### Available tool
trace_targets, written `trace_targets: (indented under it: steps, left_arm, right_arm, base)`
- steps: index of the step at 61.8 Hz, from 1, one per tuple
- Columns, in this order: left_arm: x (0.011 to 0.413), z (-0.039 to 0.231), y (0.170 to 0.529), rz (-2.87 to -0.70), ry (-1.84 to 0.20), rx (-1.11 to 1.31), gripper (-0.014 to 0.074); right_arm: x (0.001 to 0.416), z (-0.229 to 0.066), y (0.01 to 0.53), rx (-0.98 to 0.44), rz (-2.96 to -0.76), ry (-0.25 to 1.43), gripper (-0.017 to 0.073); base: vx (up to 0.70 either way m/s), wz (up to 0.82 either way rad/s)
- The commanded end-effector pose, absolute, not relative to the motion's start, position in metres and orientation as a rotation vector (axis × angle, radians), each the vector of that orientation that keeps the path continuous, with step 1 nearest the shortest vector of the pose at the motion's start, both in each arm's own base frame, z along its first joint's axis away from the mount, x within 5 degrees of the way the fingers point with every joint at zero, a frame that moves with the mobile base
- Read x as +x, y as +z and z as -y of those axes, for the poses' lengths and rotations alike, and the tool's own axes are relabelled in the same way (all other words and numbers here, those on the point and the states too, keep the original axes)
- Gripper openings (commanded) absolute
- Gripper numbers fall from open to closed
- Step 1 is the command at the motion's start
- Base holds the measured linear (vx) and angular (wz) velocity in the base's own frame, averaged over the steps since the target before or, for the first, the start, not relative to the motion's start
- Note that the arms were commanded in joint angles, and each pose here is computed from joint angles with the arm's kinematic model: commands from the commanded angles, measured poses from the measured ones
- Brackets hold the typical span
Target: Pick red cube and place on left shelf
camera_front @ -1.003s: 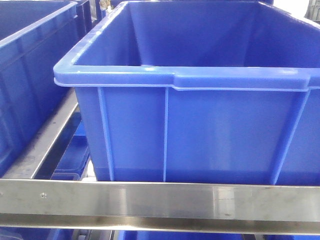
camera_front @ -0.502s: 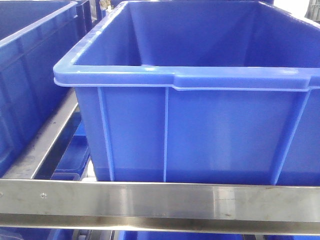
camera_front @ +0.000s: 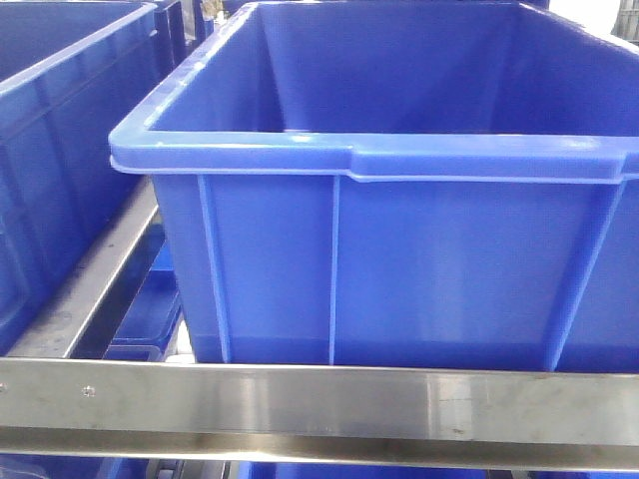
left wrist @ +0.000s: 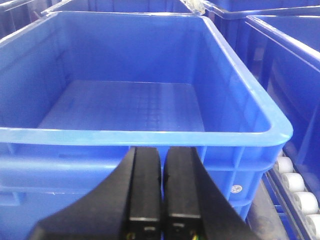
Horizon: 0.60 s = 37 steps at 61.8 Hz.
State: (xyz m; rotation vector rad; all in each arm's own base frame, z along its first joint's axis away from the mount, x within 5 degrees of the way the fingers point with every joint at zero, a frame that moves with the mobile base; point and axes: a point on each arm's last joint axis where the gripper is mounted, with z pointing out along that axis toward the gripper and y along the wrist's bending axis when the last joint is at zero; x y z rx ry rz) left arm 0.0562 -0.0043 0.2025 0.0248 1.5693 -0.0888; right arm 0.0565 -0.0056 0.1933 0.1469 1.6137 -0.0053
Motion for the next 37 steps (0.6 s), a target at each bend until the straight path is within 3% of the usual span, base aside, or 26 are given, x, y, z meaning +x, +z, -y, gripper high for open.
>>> trace_targets:
  steps: [1,37]
  left_arm:
    - [0.0559,0.0035,0.2034,-1.489,-0.087,0.013,0.0101]
    - [0.0559,0.0035,0.2034,-1.489,-0.087,0.013,0.0101]
  right_arm:
    - [0.0537,0.0050,0.2111,0.115,-1.477,-0.023,0.0116]
    - [0.0538,0.0052,0.2097,0.118,-1.492,-0.023,0.0116]
  base:
    - [0.00,0.00]
    - [0.00,0.00]
